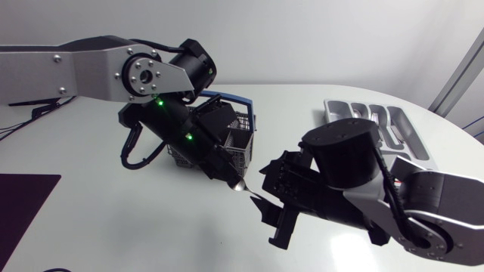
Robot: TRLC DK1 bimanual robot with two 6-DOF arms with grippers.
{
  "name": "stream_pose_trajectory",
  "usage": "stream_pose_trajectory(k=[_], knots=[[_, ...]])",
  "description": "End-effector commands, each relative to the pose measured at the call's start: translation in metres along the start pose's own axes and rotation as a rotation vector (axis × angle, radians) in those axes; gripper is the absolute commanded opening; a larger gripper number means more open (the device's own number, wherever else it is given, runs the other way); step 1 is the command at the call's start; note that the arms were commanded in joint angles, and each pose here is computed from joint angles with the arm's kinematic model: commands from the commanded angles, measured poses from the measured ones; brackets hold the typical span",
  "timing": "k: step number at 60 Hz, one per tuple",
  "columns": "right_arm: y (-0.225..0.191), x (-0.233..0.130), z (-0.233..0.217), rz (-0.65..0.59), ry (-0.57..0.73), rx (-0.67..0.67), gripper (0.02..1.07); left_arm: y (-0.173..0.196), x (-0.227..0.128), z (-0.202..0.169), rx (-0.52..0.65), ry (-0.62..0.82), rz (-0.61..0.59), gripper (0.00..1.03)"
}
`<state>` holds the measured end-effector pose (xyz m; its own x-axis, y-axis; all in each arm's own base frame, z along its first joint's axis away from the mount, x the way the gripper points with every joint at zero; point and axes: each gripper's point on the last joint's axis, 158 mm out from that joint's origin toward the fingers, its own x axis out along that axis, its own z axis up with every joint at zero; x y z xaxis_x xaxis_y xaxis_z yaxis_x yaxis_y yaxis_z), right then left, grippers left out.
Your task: Unload the cutlery basket into the drawer organizer.
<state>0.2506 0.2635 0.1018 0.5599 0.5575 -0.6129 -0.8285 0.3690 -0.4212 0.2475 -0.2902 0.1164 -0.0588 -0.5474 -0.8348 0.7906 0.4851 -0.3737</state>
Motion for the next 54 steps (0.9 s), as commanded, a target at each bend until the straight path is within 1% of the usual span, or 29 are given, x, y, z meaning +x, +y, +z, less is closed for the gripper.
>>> stream_pose_trajectory(k=[1,4,8,11,13,17,19,22,24,26,27,31,32,35,46,48,49,50,52,54], knots=[[0.005,0.001,-0.008,0.006,0.009,-0.025,0.46,-0.005,0.006,-0.002,-0.032,0.017,-0.031,0.04],[0.005,0.001,-0.008,0.004,0.009,-0.026,0.41,-0.007,0.006,-0.001,-0.032,0.017,-0.037,0.04],[0.005,0.0,-0.008,0.004,0.008,-0.026,0.32,-0.009,0.007,-0.001,-0.029,0.02,-0.039,0.04],[0.005,0.0,-0.007,0.003,0.007,-0.026,0.31,-0.009,0.008,-0.002,-0.032,0.023,-0.04,0.04],[0.005,-0.001,-0.007,0.003,0.005,-0.026,0.27,-0.009,0.008,-0.001,-0.032,0.023,-0.04,0.04],[0.006,-0.001,-0.008,0.006,0.01,-0.027,0.24,-0.009,0.008,0.0,-0.034,0.021,-0.039,0.04],[0.006,-0.001,-0.008,0.006,0.01,-0.027,0.2,-0.009,0.007,0.001,-0.032,0.019,-0.039,0.04],[0.006,-0.001,-0.009,0.01,0.013,-0.027,0.19,-0.009,0.007,0.001,-0.036,0.017,-0.038,0.04],[0.006,-0.002,-0.008,0.012,0.01,-0.026,0.15,-0.009,0.007,0.001,-0.036,0.017,-0.038,0.04],[0.007,-0.003,-0.009,0.015,0.012,-0.026,0.15,-0.008,0.007,0.002,-0.038,0.017,-0.038,0.04],[0.007,-0.003,-0.009,0.017,0.012,-0.025,0.12,-0.008,0.007,0.002,-0.039,0.016,-0.037,0.04],[0.01,-0.005,-0.008,0.033,0.01,-0.025,0.11,-0.006,0.005,0.003,-0.043,0.01,-0.034,0.04],[0.011,-0.006,-0.008,0.038,0.009,-0.025,0.08,-0.005,0.005,0.004,-0.044,0.008,-0.033,0.04],[0.013,-0.007,-0.008,0.048,0.01,-0.024,0.08,-0.003,0.002,0.006,-0.05,-0.001,-0.029,0.04],[0.018,-0.007,-0.013,0.076,0.018,-0.02,0.08,0.003,-0.015,0.027,-0.055,-0.066,-0.01,0.54],[0.019,-0.007,-0.014,0.081,0.02,-0.019,0.08,0.004,-0.02,0.033,-0.057,-0.089,-0.003,0.64],[0.02,-0.007,-0.014,0.087,0.02,-0.018,0.08,0.005,-0.022,0.035,-0.058,-0.098,0.0,0.67],[0.021,-0.008,-0.014,0.094,0.022,-0.017,0.08,0.006,-0.026,0.04,-0.06,-0.118,0.005,0.73],[0.022,-0.009,-0.016,0.1,0.021,-0.015,0.08,0.009,-0.033,0.047,-0.061,-0.149,0.013,0.78],[0.023,-0.01,-0.017,0.107,0.022,-0.013,0.08,0.012,-0.04,0.053,-0.067,-0.181,0.023,0.8]])
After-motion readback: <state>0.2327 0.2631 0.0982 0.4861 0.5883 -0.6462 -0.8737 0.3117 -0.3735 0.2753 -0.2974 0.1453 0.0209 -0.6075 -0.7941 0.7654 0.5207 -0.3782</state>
